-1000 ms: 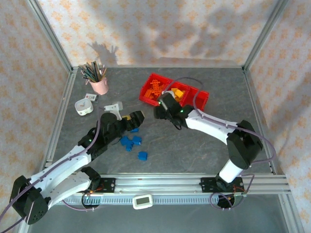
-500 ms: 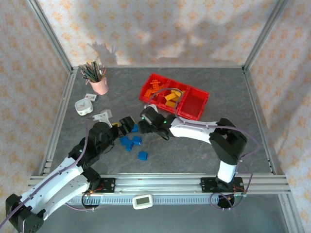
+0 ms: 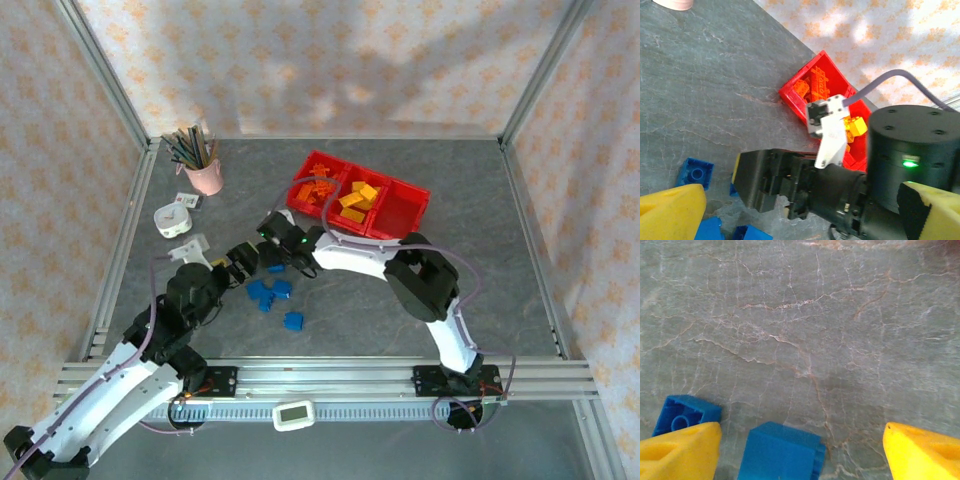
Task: Sort the legos into containers by color
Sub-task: Pick up the lego from the center of the table, then place the lego in the container.
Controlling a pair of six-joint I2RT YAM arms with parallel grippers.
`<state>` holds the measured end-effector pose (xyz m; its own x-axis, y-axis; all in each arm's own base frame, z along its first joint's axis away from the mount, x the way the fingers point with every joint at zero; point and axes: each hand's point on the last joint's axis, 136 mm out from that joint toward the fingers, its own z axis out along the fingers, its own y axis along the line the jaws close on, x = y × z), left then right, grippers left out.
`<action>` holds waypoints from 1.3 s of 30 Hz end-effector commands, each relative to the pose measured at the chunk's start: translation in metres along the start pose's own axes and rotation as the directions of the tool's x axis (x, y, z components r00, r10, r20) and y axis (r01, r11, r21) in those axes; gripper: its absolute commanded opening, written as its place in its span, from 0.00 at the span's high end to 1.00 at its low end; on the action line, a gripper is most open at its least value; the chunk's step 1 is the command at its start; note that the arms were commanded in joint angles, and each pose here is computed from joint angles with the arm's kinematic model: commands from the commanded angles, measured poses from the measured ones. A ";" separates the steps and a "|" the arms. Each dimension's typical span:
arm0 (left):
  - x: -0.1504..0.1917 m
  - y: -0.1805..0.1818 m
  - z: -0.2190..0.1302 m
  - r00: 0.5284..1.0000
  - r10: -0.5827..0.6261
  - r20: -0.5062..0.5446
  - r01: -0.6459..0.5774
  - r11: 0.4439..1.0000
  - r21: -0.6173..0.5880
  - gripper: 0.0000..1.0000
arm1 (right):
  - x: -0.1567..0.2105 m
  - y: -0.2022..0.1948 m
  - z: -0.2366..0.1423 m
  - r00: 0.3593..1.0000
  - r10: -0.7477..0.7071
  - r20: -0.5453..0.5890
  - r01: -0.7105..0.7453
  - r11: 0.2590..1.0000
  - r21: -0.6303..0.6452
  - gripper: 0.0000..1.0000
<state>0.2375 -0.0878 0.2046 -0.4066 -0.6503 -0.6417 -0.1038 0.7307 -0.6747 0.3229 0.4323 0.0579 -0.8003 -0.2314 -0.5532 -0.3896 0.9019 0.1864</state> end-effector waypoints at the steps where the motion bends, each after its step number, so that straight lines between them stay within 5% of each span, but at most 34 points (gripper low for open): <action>1: 0.002 0.017 0.001 1.000 -0.004 0.017 0.005 0.998 -0.061 0.01 | 0.009 0.007 0.008 0.999 -0.003 -0.040 0.004 1.000 0.017 0.19; 14: 0.003 0.015 0.002 1.000 0.000 0.013 0.001 0.999 -0.048 0.01 | 0.012 0.005 0.019 0.998 -0.006 -0.057 0.008 0.999 0.048 0.50; 25: 0.003 -0.003 0.005 1.000 0.019 -0.015 -0.019 1.000 0.015 0.01 | -0.016 -0.002 -0.050 0.997 0.034 0.063 -0.035 0.999 0.018 0.60; 33: 0.011 -0.035 0.017 0.993 0.075 -0.090 -0.064 0.992 0.113 0.01 | -0.028 -0.054 -0.107 0.978 0.129 0.161 -0.141 0.988 0.064 0.61; 39: 0.030 -0.058 0.037 0.977 0.121 -0.176 -0.086 0.977 0.195 0.01 | -0.030 -0.128 -0.137 0.949 0.229 0.218 -0.264 0.954 0.145 0.61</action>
<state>0.2576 -0.1359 0.1845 -0.5698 -0.5338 -0.6248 -0.0115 0.7653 -0.6435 0.3249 0.3142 0.1581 -0.7640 0.0005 -0.6453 -0.1980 0.9516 0.2351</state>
